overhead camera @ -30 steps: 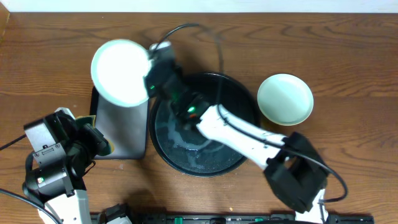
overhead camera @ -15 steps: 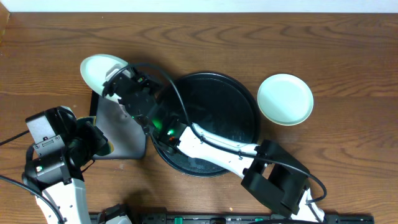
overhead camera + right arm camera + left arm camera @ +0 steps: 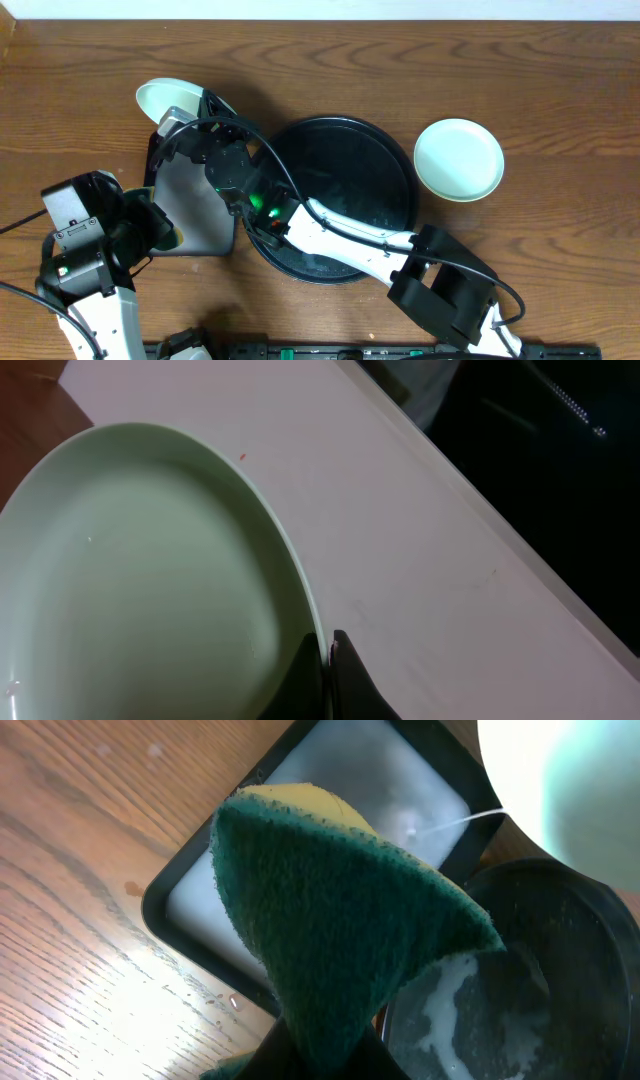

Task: Clean dirty plates on tray and stack at the side
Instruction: 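Swing the tilted plate left over the rectangular tray, then back right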

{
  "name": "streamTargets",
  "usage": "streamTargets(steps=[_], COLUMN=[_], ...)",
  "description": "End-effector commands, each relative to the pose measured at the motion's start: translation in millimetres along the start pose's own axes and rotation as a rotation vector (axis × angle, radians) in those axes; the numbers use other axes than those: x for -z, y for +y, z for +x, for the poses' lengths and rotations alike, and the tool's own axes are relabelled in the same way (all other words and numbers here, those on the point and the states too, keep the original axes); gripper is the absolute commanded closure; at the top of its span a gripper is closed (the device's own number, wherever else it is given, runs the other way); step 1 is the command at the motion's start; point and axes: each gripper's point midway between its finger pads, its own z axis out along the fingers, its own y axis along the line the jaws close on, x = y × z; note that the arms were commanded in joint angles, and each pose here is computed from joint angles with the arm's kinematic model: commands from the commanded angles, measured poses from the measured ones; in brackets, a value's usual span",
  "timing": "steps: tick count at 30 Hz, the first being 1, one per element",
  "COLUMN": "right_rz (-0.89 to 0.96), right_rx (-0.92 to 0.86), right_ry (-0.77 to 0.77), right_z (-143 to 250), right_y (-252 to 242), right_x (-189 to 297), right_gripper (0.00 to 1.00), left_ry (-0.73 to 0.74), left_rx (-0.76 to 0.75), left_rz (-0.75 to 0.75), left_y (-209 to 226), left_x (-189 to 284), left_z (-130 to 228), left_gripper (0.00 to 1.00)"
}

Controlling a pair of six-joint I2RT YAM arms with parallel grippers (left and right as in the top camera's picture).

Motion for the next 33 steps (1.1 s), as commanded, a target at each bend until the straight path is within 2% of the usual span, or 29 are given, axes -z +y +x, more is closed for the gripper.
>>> streamTargets(steps=[1, 6, 9, 17, 21, 27, 33], right_rz=[0.019, 0.025, 0.056, 0.126, 0.101, -0.119, -0.366], right_rx=[0.0, -0.013, -0.087, -0.338, -0.51, -0.724, -0.903], right_ry=[-0.013, -0.008, 0.021, 0.127, 0.24, 0.372, 0.438], right_z=[-11, -9, -3, 31, 66, 97, 89], right_y=[-5, -7, -13, -26, -12, 24, 1], right_x=[1, 0, 0, -7, -9, -10, 0], right_gripper=[0.99, 0.99, 0.99, 0.99, 0.99, 0.99, 0.99], left_ry=[-0.013, -0.013, -0.012, -0.009, -0.01, 0.001, 0.058], left_rx=[-0.014, -0.014, -0.015, -0.014, -0.015, -0.06, -0.154], left_rz=[-0.007, -0.007, -0.007, -0.008, -0.008, -0.002, 0.042], left_y=[1, 1, 1, 2, 2, -2, -17], left_x=[1, 1, 1, 1, 1, -4, -19], left_z=[-3, -3, -3, -2, -2, -3, 1], left_gripper=[0.93, 0.93, 0.93, 0.93, 0.93, 0.93, 0.93])
